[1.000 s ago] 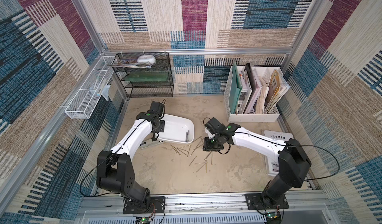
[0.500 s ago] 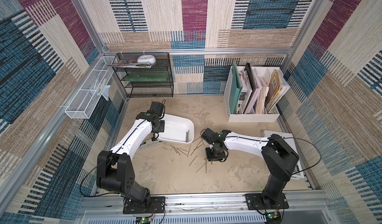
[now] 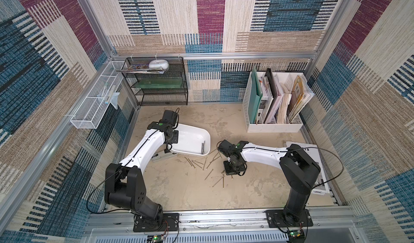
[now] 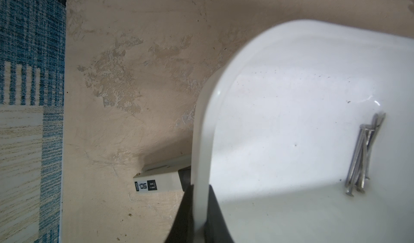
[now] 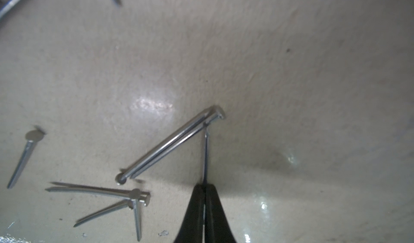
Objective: Put the nails on the desktop into the storage box
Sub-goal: Pick up the nail from the center of the board, then place the nail in the storage box, then adjust the nail at the center of the board.
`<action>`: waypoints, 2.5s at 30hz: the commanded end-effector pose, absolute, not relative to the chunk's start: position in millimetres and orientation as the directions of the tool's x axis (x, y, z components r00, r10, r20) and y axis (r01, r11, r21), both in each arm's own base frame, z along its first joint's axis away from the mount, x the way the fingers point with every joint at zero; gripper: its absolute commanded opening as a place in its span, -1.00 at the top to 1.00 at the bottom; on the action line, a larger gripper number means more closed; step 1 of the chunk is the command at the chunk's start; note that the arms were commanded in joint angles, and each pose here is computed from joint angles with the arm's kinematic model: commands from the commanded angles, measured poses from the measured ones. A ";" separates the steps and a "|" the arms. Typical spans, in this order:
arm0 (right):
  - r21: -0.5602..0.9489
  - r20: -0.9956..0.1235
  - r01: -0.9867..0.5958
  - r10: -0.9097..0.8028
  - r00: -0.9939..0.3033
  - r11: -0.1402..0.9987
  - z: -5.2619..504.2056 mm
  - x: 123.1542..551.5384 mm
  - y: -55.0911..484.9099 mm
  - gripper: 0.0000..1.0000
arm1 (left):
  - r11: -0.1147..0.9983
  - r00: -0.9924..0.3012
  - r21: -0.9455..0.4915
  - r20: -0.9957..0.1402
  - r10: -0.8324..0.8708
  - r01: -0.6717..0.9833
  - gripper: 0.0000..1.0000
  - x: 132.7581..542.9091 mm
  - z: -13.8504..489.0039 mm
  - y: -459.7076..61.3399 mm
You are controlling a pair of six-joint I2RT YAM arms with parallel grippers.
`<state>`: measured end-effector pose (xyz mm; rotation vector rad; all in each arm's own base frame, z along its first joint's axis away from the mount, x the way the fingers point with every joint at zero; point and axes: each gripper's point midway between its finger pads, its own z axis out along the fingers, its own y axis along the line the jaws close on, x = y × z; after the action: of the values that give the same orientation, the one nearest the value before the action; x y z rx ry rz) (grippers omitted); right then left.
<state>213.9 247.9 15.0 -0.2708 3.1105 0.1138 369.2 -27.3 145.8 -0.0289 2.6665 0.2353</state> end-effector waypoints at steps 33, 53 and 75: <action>0.557 -0.296 -0.358 -0.223 -0.929 0.749 125.2 331.7 439.4 0.19 | 0.987 -0.896 0.152 -0.444 0.019 -0.055 1.00 369.6 147.9 -28.6; 0.273 -0.136 -0.114 -0.078 -0.988 0.955 40.0 231.5 264.7 1.00 | 0.988 -0.897 0.145 -0.443 0.016 -0.053 1.00 369.4 147.5 -29.6; 0.254 -0.226 -0.130 -0.072 -0.971 0.958 56.3 297.5 264.1 0.53 | 0.989 -0.896 0.142 -0.443 0.022 -0.046 1.00 369.9 148.0 -31.2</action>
<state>305.5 254.0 46.1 -0.1631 2.9018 0.2841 367.6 -30.1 144.9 -0.0221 2.6790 0.2133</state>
